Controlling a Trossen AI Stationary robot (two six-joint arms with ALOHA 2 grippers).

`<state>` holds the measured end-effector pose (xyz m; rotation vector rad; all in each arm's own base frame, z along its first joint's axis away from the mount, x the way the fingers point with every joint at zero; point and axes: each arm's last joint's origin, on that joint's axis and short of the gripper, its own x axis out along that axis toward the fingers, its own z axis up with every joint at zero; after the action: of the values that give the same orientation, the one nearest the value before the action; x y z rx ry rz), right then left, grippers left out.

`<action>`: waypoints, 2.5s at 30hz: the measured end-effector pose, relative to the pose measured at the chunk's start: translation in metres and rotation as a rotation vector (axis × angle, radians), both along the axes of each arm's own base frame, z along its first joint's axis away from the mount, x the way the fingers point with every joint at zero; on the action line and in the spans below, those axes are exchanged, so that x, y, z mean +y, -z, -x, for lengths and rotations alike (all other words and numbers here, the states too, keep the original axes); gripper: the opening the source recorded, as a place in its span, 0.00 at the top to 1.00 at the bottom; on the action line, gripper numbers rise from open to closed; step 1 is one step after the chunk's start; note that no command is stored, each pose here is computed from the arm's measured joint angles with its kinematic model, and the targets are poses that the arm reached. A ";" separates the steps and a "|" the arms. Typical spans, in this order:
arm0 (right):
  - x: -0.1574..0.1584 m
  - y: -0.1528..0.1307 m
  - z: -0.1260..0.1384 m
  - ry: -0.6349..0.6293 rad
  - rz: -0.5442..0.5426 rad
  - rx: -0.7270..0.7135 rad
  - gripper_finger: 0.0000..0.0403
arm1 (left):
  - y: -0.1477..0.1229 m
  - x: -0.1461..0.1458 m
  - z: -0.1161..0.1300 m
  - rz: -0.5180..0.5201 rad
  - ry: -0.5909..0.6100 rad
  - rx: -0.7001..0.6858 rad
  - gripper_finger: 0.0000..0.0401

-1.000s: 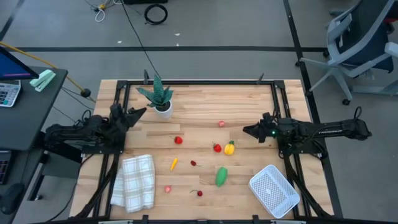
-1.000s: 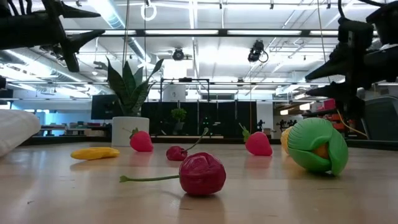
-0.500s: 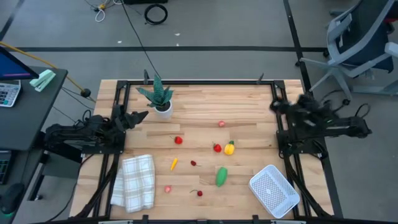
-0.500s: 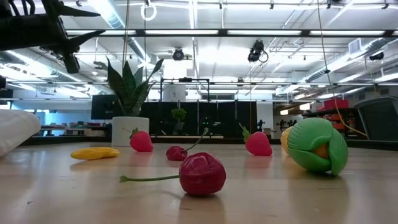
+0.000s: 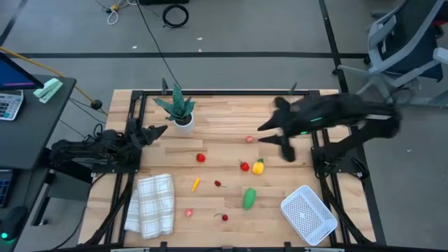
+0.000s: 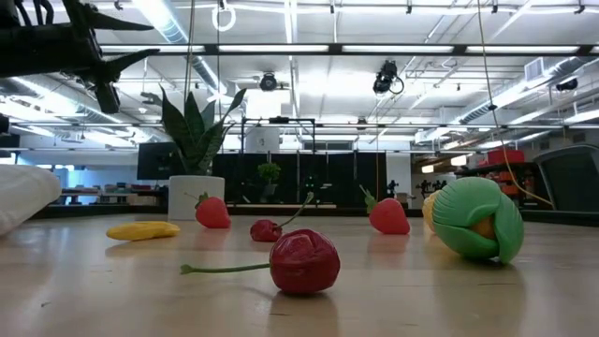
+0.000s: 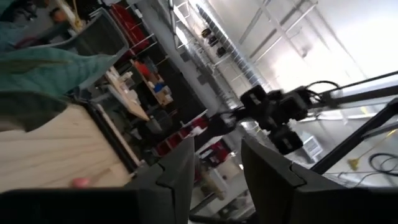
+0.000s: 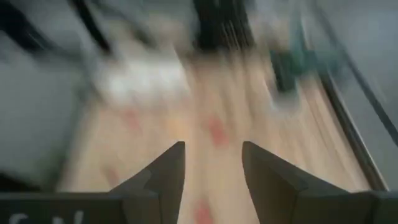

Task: Pick and placing Produce into tupperware
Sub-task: Put the green corn into the white bin

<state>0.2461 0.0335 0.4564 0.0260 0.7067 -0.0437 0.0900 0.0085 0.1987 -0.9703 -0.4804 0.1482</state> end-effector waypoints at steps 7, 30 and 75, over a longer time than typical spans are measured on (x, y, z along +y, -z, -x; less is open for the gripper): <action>0.006 0.077 -0.068 0.015 0.268 0.597 0.50 | 0.009 0.000 -0.003 -0.003 0.006 0.099 0.65; 0.133 0.165 -0.104 -0.730 0.417 0.729 0.34 | 0.016 -0.001 -0.005 -0.012 0.051 0.170 0.67; 0.177 0.253 -0.128 -0.777 0.442 0.805 0.34 | 0.018 -0.005 -0.006 0.007 0.196 0.186 0.66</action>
<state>0.3740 0.2105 0.2038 -0.7241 1.4536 0.5639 0.0961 0.0032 0.1804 -0.9945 -0.2132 0.0627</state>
